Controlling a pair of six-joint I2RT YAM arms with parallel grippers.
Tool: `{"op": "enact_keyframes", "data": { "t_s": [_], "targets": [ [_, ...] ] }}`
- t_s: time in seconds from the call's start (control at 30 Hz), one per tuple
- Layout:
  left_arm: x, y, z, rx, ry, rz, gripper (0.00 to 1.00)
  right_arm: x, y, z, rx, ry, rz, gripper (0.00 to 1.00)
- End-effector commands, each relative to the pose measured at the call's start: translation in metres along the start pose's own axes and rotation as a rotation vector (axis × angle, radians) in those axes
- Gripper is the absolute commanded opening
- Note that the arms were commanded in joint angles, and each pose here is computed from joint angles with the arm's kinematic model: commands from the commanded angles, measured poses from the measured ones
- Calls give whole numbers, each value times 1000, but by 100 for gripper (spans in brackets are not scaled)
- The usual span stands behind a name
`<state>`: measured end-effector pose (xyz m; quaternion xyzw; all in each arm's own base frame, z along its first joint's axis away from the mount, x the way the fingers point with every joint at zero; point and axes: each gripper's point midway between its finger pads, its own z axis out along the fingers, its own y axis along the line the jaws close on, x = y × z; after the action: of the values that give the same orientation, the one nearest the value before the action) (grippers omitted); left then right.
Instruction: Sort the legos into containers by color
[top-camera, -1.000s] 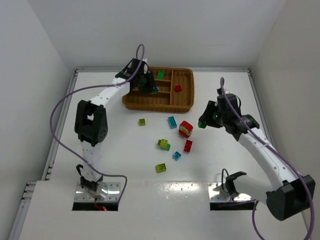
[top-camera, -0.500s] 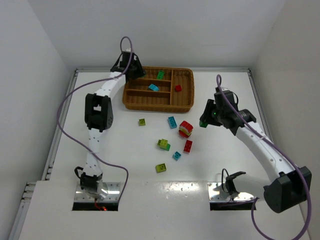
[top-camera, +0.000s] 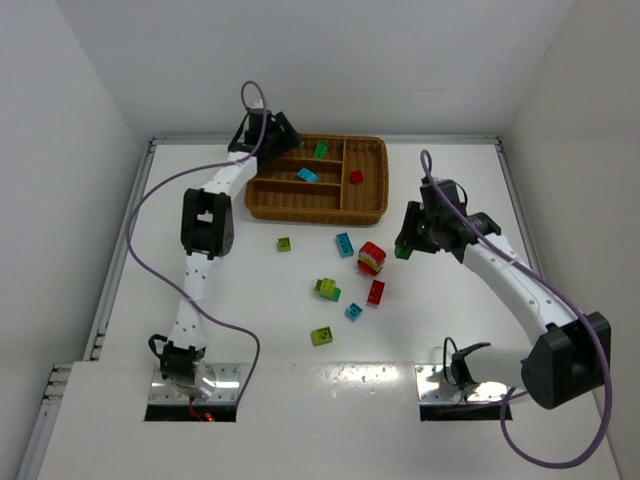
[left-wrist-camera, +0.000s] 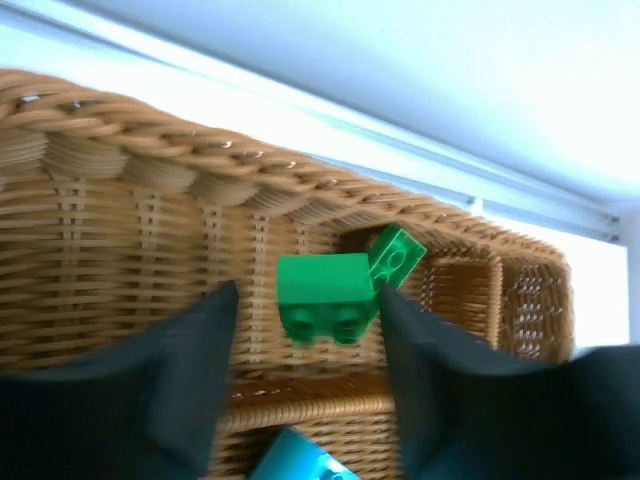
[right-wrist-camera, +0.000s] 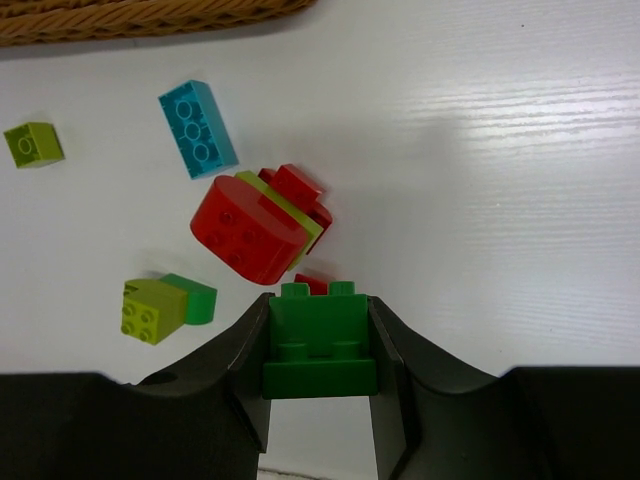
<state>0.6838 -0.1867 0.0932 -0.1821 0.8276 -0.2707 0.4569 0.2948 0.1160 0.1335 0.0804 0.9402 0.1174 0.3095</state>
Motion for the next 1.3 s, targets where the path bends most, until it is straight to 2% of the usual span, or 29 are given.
{"op": "enact_keyframes", "data": {
  "t_s": [0.0, 0.03, 0.13, 0.3, 0.33, 0.37, 0.4, 0.43, 0.47, 0.53, 0.57, 0.63, 0.67, 0.77, 0.83, 0.93, 1.13, 1.27],
  "targets": [
    [-33, -36, -8, 114, -70, -15, 67, -17, 15, -6, -43, -41, -16, 17],
    [-29, -39, -9, 133, -54, -5, 78, -21, 16, -7, -47, -49, -16, 17],
    [-43, -64, -30, 197, -51, 15, 88, -17, 22, -9, -84, -30, -41, 19],
    [-27, -112, -88, 337, 66, 60, 88, -8, 70, -21, -381, 54, -108, 19],
    [-4, -113, -95, 343, 120, 86, 85, -7, 87, -30, -487, 67, -121, 19],
    [-9, -138, -125, 407, 125, 113, 83, -7, 94, -34, -534, 67, -137, 19],
    [11, -153, -152, 466, 188, 144, 82, -7, 106, -44, -624, 62, -154, 19],
    [32, -144, -148, 452, 225, 148, 81, -4, 110, -45, -654, 73, -149, 19],
    [34, -165, -181, 539, 250, 180, 81, -6, 115, -52, -690, 63, -159, 19],
    [61, -175, -211, 637, 324, 206, 81, -5, 120, -59, -735, 48, -165, 19],
    [95, -172, -233, 761, 420, 198, 81, -8, 123, -65, -760, 29, -176, 19],
    [105, -180, -271, 911, 456, 193, 82, 0, 128, -77, -824, 39, -193, 19],
    [123, -173, -288, 985, 517, 186, 82, 1, 130, -83, -853, 43, -201, 19],
    [158, -170, -322, 1076, 640, 262, 84, 6, 136, -93, -924, 50, -227, 19],
    [168, -175, -341, 1087, 653, 336, 84, 3, 141, -98, -953, 34, -212, 19],
    [176, -164, -352, 1074, 652, 362, 84, 3, 147, -108, -1015, 30, -210, 19],
    [193, -159, -388, 1197, 719, 390, 84, 15, 154, -116, -1136, 107, -212, 20],
    [205, -173, -413, 1305, 751, 450, 84, 17, 156, -119, -1165, 116, -211, 23]
  ]
}}
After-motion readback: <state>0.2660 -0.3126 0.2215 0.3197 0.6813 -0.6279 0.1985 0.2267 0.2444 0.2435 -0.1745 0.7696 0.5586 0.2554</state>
